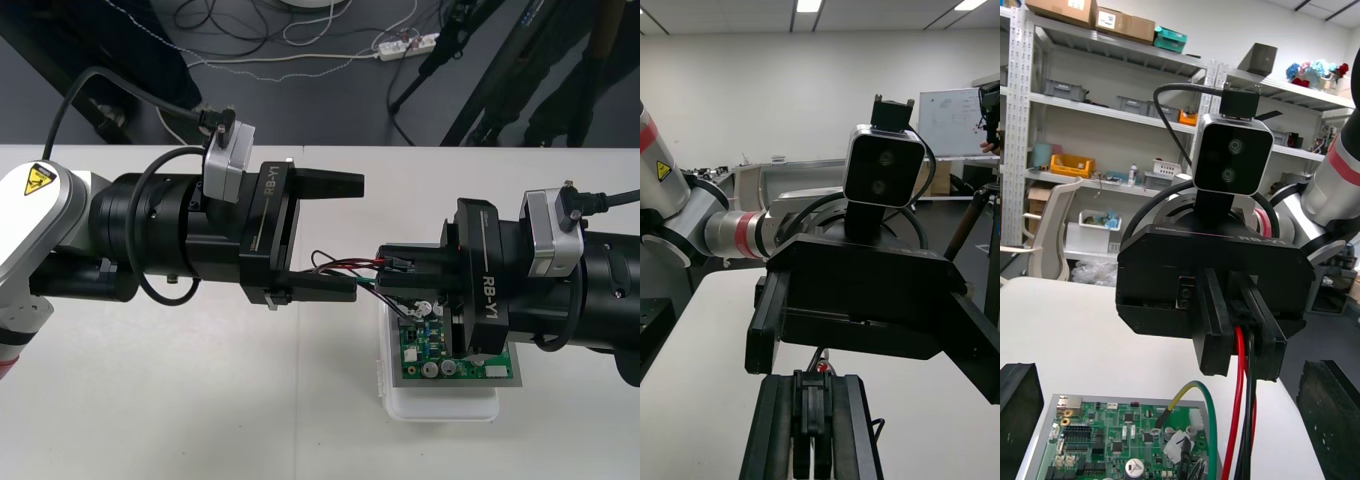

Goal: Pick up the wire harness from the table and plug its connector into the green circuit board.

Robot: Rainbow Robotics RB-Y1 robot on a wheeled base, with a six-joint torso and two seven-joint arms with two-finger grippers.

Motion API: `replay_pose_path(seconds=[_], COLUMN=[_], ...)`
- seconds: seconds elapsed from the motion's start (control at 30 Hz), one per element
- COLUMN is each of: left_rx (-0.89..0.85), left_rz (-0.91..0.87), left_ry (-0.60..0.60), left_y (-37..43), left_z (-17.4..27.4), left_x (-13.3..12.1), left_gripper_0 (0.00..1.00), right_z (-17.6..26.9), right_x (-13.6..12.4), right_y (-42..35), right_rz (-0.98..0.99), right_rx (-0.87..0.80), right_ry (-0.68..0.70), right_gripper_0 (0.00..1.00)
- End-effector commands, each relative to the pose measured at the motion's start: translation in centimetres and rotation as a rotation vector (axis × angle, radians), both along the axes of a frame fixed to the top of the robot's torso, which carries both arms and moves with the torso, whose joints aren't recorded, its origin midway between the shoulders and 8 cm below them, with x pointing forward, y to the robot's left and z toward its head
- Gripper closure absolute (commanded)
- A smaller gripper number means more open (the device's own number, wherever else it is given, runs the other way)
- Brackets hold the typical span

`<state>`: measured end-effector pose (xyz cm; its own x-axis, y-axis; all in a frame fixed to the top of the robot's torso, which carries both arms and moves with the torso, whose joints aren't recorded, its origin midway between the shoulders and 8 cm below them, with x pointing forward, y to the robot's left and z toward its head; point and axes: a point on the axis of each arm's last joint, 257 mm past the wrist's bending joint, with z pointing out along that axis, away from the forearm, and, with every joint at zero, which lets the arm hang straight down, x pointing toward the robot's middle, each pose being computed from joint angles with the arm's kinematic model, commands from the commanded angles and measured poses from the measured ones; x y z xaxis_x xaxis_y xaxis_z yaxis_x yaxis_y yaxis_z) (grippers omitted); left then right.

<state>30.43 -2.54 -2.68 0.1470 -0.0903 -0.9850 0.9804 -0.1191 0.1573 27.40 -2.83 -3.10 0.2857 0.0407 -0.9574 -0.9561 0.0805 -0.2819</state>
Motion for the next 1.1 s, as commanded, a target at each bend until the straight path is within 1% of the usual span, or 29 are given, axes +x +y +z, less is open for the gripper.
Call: replay_pose_path(seconds=[0.03,0.27,0.53,0.87,1.1], left_rx=[0.018,0.023,0.070,0.083,0.092], left_rz=[-0.062,-0.070,-0.069,-0.068,-0.073], left_ry=[-0.053,-0.073,-0.084,-0.041,-0.053], left_y=[-0.8,-0.9,0.2,0.0,-0.6], left_z=[0.4,0.8,0.4,0.2,0.6], left_x=[-1.4,-1.5,-1.8,-3.0,-3.5], left_gripper_0=[0.00,0.00,0.00,0.00,0.00], right_z=[0.1,0.1,0.1,0.1,0.1], right_x=[-0.9,-0.9,-0.9,-0.8,-0.8], right_y=[0.5,0.5,0.5,0.5,0.5], right_rz=[0.035,0.035,0.035,0.035,0.035], right_rx=[-0.025,-0.025,-0.025,-0.024,-0.024], right_ry=[-0.006,-0.004,-0.004,-0.002,-0.002], right_gripper_0=[1.00,1.00,1.00,1.00,1.00])
